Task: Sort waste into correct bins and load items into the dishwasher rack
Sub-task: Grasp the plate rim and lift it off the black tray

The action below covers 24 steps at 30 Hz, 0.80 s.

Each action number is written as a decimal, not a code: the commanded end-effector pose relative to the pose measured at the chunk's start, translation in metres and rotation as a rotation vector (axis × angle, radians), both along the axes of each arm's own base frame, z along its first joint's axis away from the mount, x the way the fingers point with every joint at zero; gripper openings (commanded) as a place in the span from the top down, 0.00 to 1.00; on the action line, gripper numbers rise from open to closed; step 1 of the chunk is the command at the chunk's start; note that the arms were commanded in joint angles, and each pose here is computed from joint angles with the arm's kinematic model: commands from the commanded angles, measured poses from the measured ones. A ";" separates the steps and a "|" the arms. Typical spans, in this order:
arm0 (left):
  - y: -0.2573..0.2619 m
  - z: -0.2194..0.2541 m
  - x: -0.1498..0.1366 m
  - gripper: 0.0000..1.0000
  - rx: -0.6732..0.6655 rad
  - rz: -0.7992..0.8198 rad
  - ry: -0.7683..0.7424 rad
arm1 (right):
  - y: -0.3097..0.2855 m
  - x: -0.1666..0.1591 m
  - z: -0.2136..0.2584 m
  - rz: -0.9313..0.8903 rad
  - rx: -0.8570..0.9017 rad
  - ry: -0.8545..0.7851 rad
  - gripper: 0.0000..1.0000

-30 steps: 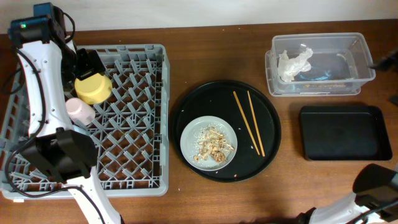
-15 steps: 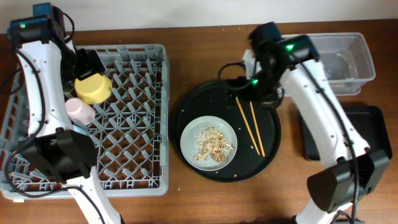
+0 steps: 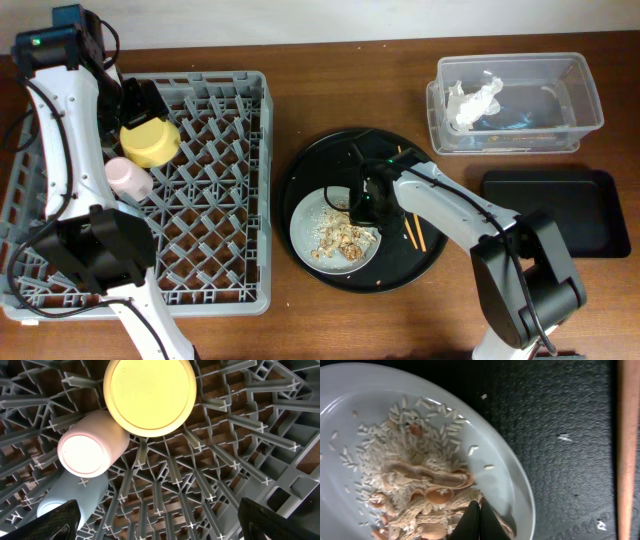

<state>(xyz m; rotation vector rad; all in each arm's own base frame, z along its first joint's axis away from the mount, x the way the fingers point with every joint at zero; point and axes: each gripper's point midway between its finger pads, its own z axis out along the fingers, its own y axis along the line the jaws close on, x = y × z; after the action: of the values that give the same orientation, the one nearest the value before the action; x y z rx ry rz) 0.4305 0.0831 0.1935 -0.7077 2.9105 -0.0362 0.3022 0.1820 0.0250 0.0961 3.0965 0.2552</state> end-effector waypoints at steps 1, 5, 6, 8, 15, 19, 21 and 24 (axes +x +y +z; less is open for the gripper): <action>0.004 0.003 0.001 0.01 0.007 0.002 -0.012 | -0.013 0.002 -0.013 -0.027 -0.056 0.011 0.96; 0.004 0.003 0.001 0.01 0.007 0.002 -0.012 | -0.036 0.010 -0.020 -0.082 -0.094 0.020 0.96; 0.004 0.003 0.001 0.01 0.007 0.002 -0.012 | -0.041 0.012 -0.020 -0.094 -0.093 0.022 0.96; 0.004 0.003 0.001 0.01 0.007 0.002 -0.012 | -0.053 0.017 -0.020 -0.106 -0.095 0.022 0.96; 0.004 0.003 0.001 0.01 0.007 0.002 -0.012 | -0.076 0.040 0.026 -0.045 -0.159 0.009 0.96; 0.004 0.003 0.001 0.01 0.007 0.002 -0.012 | -0.011 0.040 0.097 0.146 0.005 -0.016 0.62; 0.004 0.003 0.001 0.01 0.007 0.002 -0.012 | 0.025 0.033 0.103 0.222 0.036 -0.054 0.01; 0.004 0.003 0.001 0.01 0.007 0.002 -0.012 | 0.058 0.024 0.081 0.203 -0.017 -0.095 0.01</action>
<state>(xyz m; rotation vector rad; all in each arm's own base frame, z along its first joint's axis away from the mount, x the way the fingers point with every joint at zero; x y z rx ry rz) 0.4306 0.0832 0.1935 -0.7075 2.9098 -0.0357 0.3357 0.2229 0.1199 -0.2666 3.0145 0.2795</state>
